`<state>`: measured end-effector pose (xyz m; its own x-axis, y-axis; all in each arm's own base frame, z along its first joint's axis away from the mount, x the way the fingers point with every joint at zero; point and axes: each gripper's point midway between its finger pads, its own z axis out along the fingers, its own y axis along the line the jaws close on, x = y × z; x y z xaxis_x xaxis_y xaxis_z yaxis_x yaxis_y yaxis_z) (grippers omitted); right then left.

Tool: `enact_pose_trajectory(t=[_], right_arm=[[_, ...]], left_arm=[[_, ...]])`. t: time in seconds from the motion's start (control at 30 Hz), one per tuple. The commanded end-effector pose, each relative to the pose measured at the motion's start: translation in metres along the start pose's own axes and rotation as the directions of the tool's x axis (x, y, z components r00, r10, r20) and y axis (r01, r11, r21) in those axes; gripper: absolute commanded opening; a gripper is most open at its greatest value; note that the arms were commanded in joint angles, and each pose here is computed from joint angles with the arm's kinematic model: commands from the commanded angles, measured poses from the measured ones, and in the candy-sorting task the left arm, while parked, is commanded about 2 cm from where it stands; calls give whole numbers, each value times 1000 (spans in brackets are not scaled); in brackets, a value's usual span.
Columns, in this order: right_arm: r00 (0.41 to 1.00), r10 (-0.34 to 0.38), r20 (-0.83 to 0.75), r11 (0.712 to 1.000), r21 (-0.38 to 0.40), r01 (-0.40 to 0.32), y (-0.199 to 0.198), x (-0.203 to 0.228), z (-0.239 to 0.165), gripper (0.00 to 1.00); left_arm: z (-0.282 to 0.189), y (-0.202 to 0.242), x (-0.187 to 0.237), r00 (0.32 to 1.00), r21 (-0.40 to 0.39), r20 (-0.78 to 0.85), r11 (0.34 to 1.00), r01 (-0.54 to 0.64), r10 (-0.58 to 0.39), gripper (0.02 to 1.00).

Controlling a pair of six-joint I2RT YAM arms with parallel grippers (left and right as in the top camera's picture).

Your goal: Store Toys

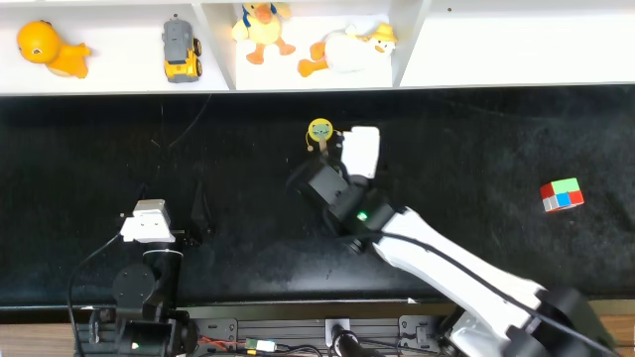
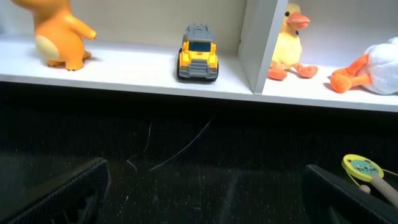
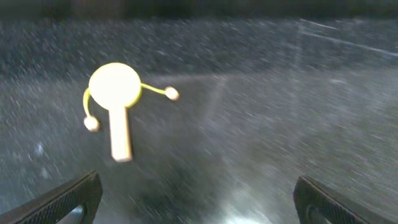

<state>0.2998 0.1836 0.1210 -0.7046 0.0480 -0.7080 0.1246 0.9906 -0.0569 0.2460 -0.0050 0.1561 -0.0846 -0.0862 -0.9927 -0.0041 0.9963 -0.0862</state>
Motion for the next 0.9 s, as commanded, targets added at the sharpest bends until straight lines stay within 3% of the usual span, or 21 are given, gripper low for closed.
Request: enact_pose_trajectory(t=[0.03,0.4,0.9], right_arm=[[998,55,42,998,-9,-55,21,-15,14,993],[989,15,-147,999,-45,-22,60,17,60,993],[939,41,-343,991,-105,-82,68,39,84,993]], left_arm=[[0,-2,0,1000,11,7,1000,7,-7,998],[0,-2,0,1000,11,7,1000,7,-7,998],[0,-2,0,1000,11,7,1000,7,-7,998]])
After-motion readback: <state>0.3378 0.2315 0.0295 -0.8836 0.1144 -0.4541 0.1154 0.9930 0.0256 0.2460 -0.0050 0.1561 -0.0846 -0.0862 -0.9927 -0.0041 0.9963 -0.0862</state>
